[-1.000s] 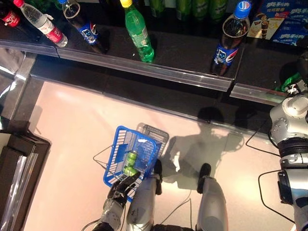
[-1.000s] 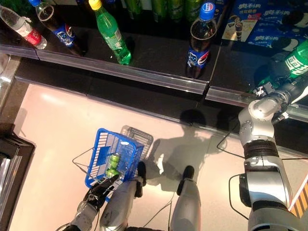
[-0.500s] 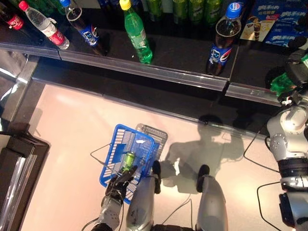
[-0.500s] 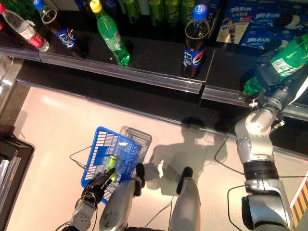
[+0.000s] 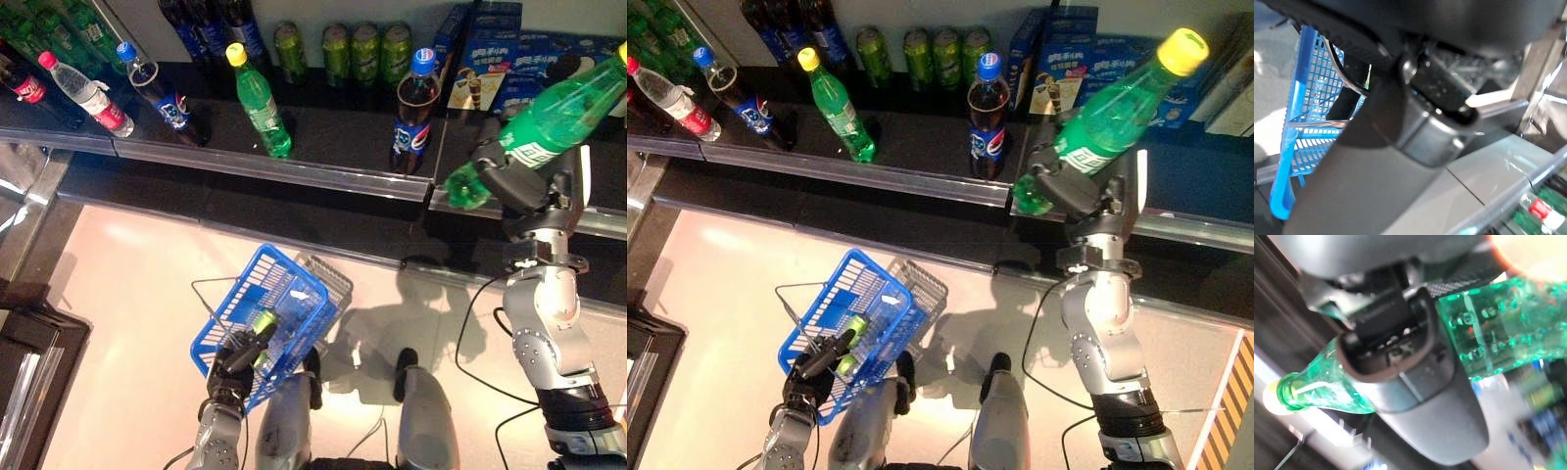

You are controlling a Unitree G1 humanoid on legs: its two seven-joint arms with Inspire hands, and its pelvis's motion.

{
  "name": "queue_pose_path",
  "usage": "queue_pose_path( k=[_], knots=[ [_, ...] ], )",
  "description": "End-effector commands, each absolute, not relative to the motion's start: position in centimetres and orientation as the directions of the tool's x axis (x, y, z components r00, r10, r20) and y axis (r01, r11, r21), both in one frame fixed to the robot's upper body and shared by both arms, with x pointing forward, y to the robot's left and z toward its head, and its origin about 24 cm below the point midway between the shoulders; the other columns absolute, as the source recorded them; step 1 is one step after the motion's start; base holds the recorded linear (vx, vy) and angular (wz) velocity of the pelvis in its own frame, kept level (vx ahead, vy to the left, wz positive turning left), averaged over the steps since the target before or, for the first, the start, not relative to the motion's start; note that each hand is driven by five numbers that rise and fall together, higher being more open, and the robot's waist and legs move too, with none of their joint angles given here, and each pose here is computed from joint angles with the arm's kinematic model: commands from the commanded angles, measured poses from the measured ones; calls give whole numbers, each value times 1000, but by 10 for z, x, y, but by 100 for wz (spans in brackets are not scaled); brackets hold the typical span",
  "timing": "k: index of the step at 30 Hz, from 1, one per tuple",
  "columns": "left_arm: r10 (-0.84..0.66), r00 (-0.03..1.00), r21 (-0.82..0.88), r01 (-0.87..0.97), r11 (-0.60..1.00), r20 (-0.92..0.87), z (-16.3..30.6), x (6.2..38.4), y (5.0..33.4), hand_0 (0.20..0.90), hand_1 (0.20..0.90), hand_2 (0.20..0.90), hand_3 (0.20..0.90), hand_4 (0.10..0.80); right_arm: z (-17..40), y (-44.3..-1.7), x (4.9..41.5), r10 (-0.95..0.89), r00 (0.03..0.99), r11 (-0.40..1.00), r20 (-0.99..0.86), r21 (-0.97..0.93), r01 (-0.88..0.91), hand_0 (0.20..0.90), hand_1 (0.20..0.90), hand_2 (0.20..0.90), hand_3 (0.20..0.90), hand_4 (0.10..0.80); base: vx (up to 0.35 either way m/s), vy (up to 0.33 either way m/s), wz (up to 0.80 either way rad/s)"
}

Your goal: Pick up the drink and place into the basket.

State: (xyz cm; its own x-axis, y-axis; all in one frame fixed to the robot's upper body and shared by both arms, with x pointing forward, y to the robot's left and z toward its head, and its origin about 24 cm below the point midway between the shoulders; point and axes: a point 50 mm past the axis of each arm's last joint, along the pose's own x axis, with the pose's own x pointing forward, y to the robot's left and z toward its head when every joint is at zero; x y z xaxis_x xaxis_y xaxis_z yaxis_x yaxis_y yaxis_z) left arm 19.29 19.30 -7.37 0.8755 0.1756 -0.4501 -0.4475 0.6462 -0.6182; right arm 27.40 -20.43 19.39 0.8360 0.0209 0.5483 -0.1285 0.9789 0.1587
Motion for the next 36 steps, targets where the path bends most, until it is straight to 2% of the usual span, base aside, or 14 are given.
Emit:
queue_pose_path(
  k=[1,3,11,19,23,24,26,29,36],
  knots=[
    [229,973,-519,-181,836,30,9,206,245,300,300,300,200,100,241,-164,242,244,578,885,779,65,-461,300,300,300,200,100,26,-10,7],
    [185,980,-502,-126,856,71,20,207,240,300,300,300,200,100,234,-151,238,302,573,840,762,71,-539,300,300,300,200,100,35,-14,10],
    [45,988,-497,35,867,148,44,209,219,300,300,300,200,100,214,-120,230,417,582,738,698,113,-665,300,300,300,200,100,24,1,17],
    [-154,957,-482,258,837,244,68,208,192,300,300,300,200,100,208,-98,232,434,604,762,668,86,-642,300,300,300,200,100,-3,0,22],
    [-261,914,-474,387,791,311,82,208,178,300,300,300,200,100,202,-90,238,411,642,777,647,119,-618,300,300,300,200,100,9,-7,26],
    [-351,867,-469,488,736,353,89,207,167,300,300,300,200,100,198,-84,242,402,664,779,630,146,-610,300,300,300,200,100,13,-7,21],
    [-403,836,-469,544,696,371,93,205,160,300,300,300,200,100,194,-80,244,401,677,783,616,153,-603,300,300,300,200,100,9,-5,17],
    [-528,733,-412,679,608,430,103,202,143,300,300,300,200,100,186,-70,252,408,714,793,569,167,-586,300,300,300,200,100,1,1,19],
    [-643,593,-349,805,480,485,118,202,123,300,300,300,200,100,164,-51,267,424,783,830,455,150,-537,300,300,300,200,100,33,28,13]
  ],
)
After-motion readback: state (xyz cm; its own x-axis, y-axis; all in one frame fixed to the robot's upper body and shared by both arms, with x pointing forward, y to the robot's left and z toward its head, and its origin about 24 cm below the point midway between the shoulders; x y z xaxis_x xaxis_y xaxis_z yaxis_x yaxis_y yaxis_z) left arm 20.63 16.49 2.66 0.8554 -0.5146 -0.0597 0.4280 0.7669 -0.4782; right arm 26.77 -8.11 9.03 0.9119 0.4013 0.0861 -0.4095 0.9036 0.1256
